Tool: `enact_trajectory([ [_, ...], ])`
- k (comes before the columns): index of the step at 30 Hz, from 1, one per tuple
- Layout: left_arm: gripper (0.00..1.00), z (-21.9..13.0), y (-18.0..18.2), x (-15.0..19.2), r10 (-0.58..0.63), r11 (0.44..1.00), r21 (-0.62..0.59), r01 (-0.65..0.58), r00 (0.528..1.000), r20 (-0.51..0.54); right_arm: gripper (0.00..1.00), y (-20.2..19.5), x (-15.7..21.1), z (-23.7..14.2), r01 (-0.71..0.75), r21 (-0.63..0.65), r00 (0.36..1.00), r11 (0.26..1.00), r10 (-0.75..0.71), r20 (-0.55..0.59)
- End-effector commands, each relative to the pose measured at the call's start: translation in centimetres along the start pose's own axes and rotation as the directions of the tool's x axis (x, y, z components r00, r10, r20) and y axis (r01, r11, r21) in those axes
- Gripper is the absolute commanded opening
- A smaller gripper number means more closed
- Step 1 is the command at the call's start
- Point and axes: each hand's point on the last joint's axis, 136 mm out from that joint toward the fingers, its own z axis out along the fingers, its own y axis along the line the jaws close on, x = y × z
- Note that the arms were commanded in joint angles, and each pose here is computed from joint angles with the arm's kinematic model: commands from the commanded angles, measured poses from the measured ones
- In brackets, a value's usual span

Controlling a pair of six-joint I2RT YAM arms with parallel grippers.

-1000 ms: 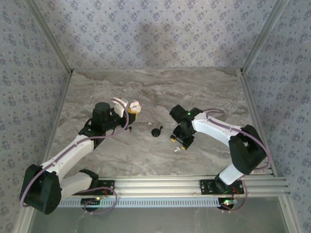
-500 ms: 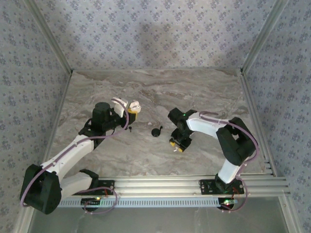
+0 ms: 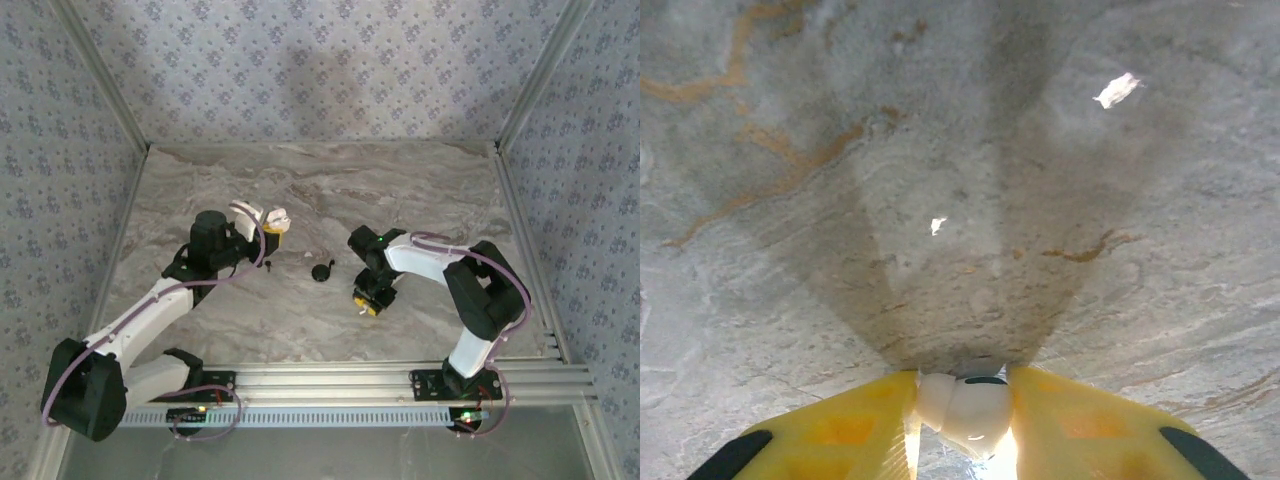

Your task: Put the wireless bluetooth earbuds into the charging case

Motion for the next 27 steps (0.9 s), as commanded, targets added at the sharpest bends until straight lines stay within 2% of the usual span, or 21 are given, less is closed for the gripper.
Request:
enact_trajectory([
  [1, 0.11, 0.0, -0.1, -1.0, 0.010, 1.000, 0.018, -0.010, 1.000, 0.026, 0.26, -0.6, -0.3, 0.5, -0.004, 0.018, 1.000, 1.000, 0.004, 0.007],
  [6, 0.11, 0.3, -0.7, -0.8, 0.008, 0.998, 0.057, -0.010, 1.000, 0.029, 0.23, -0.1, -1.3, -1.2, 0.057, -0.016, 0.994, 0.998, -0.056, 0.094],
  [12, 0.11, 0.9, -2.9, -0.5, 0.022, 0.983, 0.181, -0.028, 0.999, 0.032, 0.21, 1.7, -3.2, -6.1, 0.257, -0.094, 0.918, 0.962, -0.212, 0.336],
  [15, 0.11, 1.2, -4.5, -0.3, 0.058, 0.969, 0.240, -0.062, 0.998, 0.026, 0.21, 2.9, -3.5, -9.7, 0.399, -0.115, 0.832, 0.910, -0.306, 0.462],
  [17, 0.11, 1.3, -5.6, -0.3, 0.092, 0.957, 0.272, -0.097, 0.995, 0.030, 0.21, 4.1, -3.1, -12.5, 0.512, -0.131, 0.752, 0.849, -0.368, 0.547],
  [23, 0.11, 2.4, -7.5, -0.6, 0.177, 0.940, 0.282, -0.193, 0.981, 0.081, 0.19, 5.9, -1.5, -20.6, 0.723, -0.148, 0.525, 0.674, -0.399, 0.751],
  [25, 0.11, 3.1, -7.7, -0.8, 0.188, 0.939, 0.274, -0.207, 0.978, 0.096, 0.19, 6.6, -0.9, -22.7, 0.755, -0.162, 0.484, 0.635, -0.373, 0.792],
  [27, 0.11, 3.7, -8.0, -1.1, 0.208, 0.937, 0.261, -0.232, 0.971, 0.114, 0.19, 7.0, -0.5, -24.0, 0.765, -0.176, 0.471, 0.620, -0.352, 0.809],
])
